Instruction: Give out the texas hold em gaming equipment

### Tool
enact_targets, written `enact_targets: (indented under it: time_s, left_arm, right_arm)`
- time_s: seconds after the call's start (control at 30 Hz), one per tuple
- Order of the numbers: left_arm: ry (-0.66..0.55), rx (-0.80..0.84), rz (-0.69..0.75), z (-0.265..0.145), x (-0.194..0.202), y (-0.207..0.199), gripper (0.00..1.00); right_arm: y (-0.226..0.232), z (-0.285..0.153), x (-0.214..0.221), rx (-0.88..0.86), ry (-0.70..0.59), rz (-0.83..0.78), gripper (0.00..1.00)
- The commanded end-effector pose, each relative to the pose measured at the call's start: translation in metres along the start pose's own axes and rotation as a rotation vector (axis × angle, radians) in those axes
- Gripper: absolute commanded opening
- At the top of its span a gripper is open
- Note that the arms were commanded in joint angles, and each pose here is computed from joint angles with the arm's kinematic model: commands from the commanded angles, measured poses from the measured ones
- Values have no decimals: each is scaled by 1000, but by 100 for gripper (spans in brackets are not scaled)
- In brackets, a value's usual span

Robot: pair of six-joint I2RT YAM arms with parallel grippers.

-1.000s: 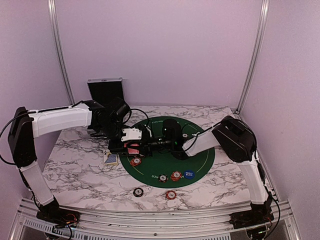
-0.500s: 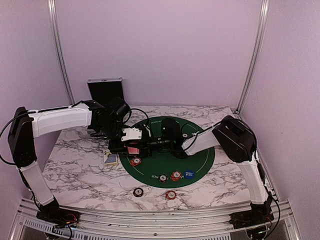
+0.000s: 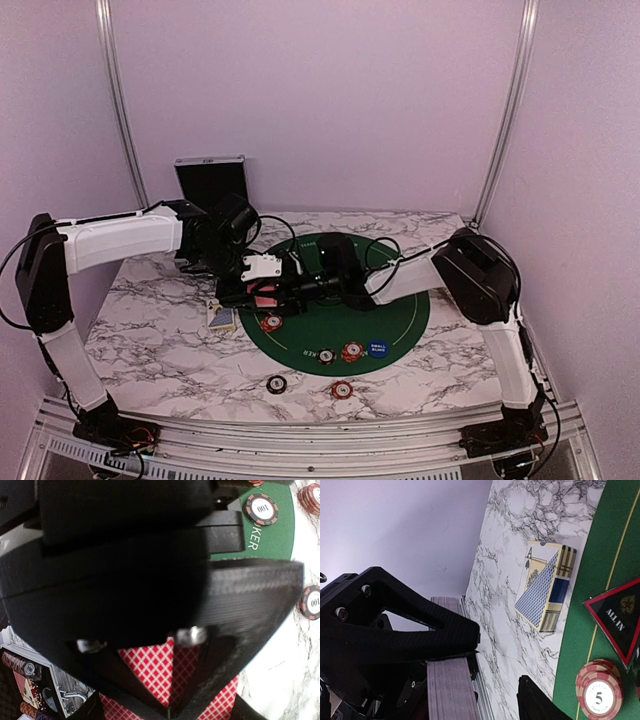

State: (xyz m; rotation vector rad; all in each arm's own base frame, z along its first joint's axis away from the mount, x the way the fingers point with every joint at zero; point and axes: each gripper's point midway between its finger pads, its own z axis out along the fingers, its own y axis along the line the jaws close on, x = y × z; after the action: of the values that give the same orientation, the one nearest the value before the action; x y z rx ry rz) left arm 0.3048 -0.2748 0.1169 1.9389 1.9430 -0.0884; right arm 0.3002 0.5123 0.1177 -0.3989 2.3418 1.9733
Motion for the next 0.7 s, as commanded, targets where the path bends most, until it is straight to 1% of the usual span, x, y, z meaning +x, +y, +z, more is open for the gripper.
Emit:
enact_targets:
  time_s: [0.0, 0.67]
  left_arm:
    - [-32, -18, -23, -10, -1, 6, 28]
    - [-44, -11, -65, -14, 6, 4, 22]
  right_arm:
    - [7, -6, -5, 38, -10, -28, 52]
    - [10, -18, -9, 94, -16, -60, 47]
